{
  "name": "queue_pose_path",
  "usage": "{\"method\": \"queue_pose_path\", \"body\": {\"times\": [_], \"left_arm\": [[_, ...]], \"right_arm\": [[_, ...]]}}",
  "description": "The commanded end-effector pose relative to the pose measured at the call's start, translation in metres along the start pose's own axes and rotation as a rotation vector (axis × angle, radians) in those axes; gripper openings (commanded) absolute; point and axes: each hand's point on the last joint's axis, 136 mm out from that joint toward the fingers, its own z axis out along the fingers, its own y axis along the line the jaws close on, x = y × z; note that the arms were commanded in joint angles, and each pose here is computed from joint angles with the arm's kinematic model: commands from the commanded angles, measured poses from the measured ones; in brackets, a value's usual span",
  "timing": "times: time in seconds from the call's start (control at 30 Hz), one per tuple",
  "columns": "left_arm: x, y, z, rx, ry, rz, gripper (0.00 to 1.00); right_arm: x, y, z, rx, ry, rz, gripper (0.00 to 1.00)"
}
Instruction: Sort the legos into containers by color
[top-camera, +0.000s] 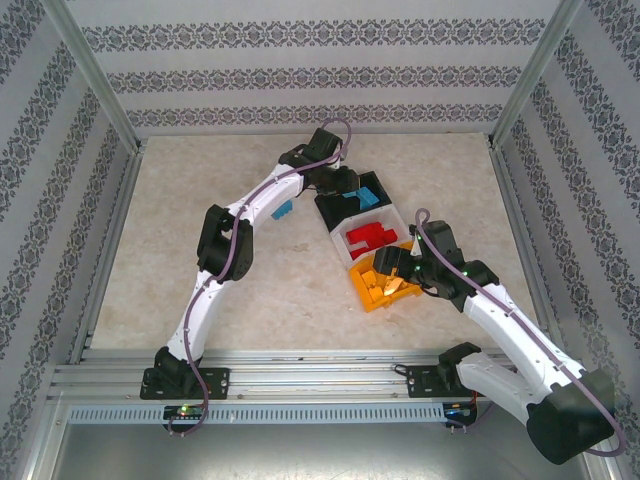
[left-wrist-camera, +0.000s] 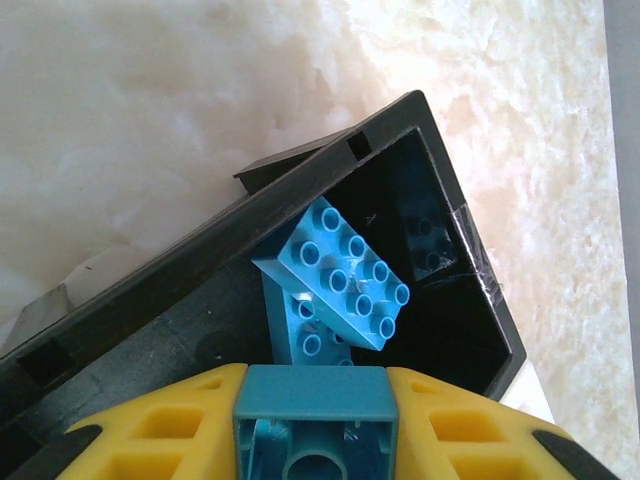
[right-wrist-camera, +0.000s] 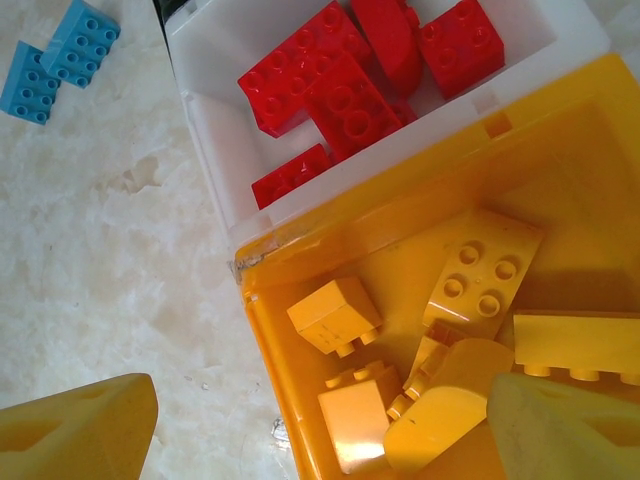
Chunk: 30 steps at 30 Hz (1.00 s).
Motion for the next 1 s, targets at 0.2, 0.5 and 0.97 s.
{"method": "queue_pose_path", "body": {"times": [0.2, 0.5, 0.97], "left_arm": [[0.003, -0.003, 0.002, -0.02, 0.005, 0.038, 0.34], [0.002, -0.008, -0.007, -0.022, 0.002, 0.048, 0.58], [0.026, -0.03, -0.145, -0.043, -0.116, 0.155, 0.62]], "right_arm": [[0.004, -0.001, 0.002, -0.015, 0.009, 0.001, 0.86], [0.005, 0.0, 0.002, -0.022, 0.014, 0.012, 0.86], [0.033, 0.021, -0.016, -0.029, 0.079, -0.068, 0.87]]}}
